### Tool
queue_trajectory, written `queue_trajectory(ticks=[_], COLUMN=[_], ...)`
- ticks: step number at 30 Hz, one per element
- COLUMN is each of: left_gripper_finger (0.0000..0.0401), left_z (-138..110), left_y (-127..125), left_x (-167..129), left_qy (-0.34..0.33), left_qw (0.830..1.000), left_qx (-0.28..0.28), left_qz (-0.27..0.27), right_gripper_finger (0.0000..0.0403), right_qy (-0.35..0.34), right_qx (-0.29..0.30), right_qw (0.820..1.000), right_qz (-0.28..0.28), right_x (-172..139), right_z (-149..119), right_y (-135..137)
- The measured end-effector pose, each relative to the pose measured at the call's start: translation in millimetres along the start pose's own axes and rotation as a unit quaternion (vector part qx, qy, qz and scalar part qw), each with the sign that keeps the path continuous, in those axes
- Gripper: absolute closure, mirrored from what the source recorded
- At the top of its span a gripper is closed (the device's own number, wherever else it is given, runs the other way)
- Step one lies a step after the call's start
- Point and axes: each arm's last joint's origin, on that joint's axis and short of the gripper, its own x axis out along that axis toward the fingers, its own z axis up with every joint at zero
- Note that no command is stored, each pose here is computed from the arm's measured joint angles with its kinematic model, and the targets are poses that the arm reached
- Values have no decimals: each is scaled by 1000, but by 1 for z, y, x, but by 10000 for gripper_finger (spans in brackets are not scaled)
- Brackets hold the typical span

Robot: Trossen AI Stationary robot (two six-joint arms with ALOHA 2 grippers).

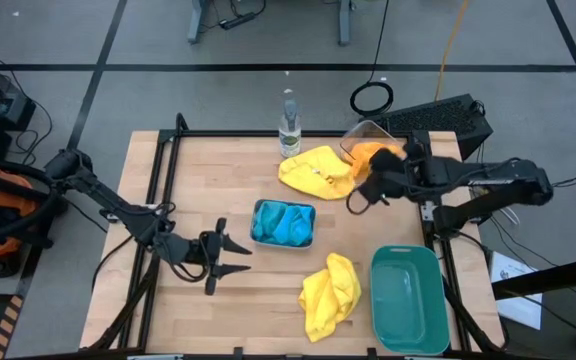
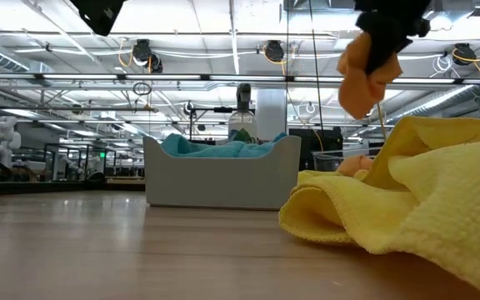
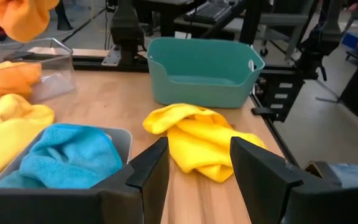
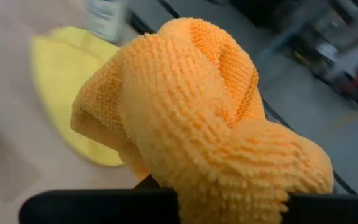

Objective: Sort microfiber towel by color & place in baskets
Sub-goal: Put the orange towel in the transparent container

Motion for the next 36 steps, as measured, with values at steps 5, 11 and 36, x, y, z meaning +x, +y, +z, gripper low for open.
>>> queue_trajectory(ticks=[5,11,36], left_gripper_finger=[225,225,225], left_z=[0,2,13], left_y=[0,1,46], left_x=[0,1,15], left_qy=[-1,-10,-13], left_qw=[1000,999,987], left_qx=[5,44,137], left_qz=[1,3,84], right_gripper_finger=[374,376,286], right_qy=[46,131,163], right_qx=[34,63,100], right_qw=[997,988,981], right_qz=[-44,-45,-42], right_x=[22,59,124], right_z=[3,-16,-58], right_y=[-17,-25,-26])
